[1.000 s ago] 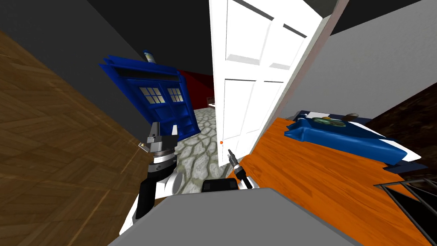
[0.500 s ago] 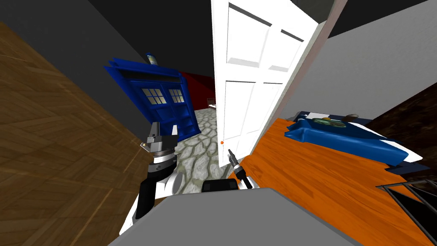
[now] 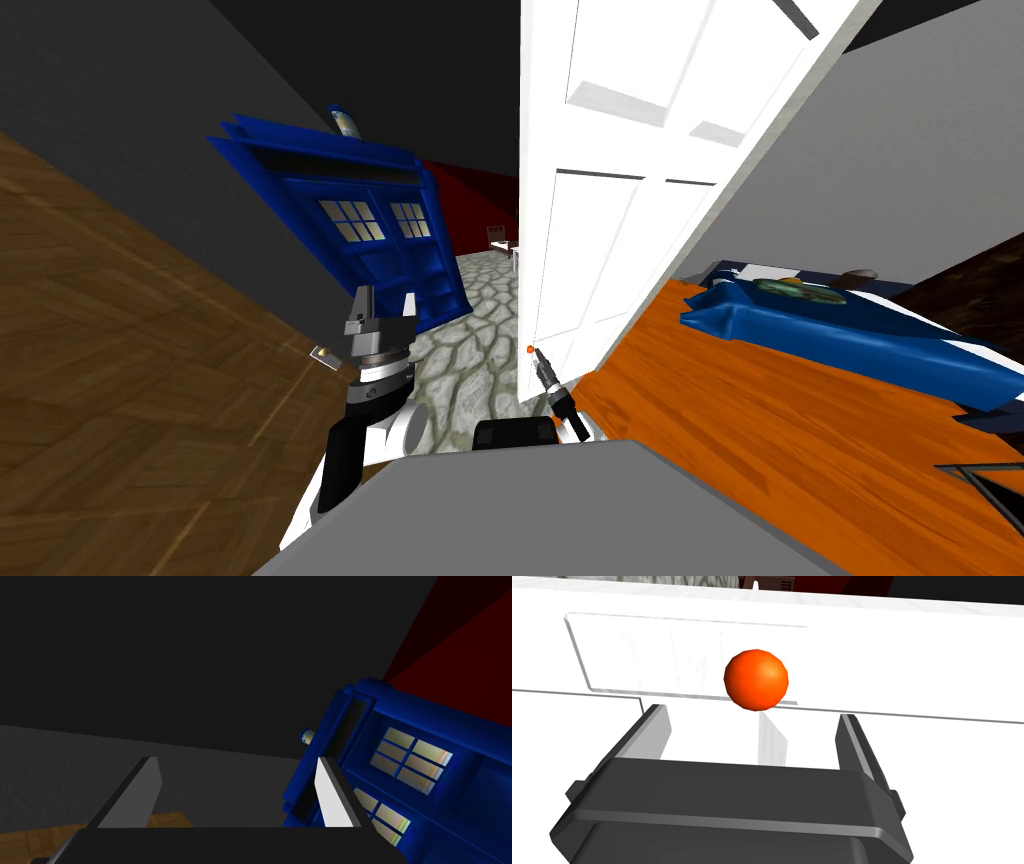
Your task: Push the door open
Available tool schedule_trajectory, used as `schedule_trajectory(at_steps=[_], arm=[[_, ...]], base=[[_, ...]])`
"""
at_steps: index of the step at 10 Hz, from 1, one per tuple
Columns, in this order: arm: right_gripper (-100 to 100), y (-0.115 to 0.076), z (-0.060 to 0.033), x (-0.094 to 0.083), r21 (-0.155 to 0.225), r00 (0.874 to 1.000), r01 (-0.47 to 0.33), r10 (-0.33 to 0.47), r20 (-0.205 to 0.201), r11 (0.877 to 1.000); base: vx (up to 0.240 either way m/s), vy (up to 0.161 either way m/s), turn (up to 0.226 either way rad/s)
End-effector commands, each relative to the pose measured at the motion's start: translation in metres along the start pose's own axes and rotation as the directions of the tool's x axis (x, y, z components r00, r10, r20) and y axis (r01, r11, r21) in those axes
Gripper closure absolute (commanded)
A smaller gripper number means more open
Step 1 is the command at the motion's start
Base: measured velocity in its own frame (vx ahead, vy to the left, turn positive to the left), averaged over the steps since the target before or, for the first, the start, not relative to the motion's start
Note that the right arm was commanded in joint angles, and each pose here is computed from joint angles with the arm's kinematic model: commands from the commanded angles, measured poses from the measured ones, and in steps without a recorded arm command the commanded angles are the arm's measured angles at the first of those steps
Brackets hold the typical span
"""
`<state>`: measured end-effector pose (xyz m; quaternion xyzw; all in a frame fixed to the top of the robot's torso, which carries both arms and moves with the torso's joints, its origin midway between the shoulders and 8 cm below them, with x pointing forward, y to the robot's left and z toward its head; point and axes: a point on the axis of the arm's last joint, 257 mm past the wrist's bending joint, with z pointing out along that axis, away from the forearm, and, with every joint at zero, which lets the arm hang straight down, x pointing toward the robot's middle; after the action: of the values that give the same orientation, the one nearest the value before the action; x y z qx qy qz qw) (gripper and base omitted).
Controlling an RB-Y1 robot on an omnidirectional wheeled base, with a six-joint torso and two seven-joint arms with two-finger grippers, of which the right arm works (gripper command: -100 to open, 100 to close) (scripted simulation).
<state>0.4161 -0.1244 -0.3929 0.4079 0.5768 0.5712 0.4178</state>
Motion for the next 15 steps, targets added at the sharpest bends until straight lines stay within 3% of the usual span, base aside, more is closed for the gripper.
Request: schedule_trajectory(at_steps=[1,3,4,9,15], arm=[[-100,0.001,0.0017,0.001,-0.003,1.0,-0.002,0.002,0.004,1.0],[-100,0.001,0.0025,0.001,-0.003,1.0,-0.004,0.004,0.005,1.0],[100,0.001,0.0025,0.001,-0.003,1.0,-0.004,0.004,0.005,1.0],[100,0.001,0.0025,0.001,-0.003,1.0,-0.004,0.004,0.005,1.0],[100,-0.003,-0.0018,-0.042,0.011,0.996,0.026,-0.026,0.083,1.0]], base=[[0.187,0.055,0.018],[0.118,0.046,0.01],[-0.014,-0.005,-0.002],[-0.012,-0.005,0.003],[0.162,0.081,-0.042]])
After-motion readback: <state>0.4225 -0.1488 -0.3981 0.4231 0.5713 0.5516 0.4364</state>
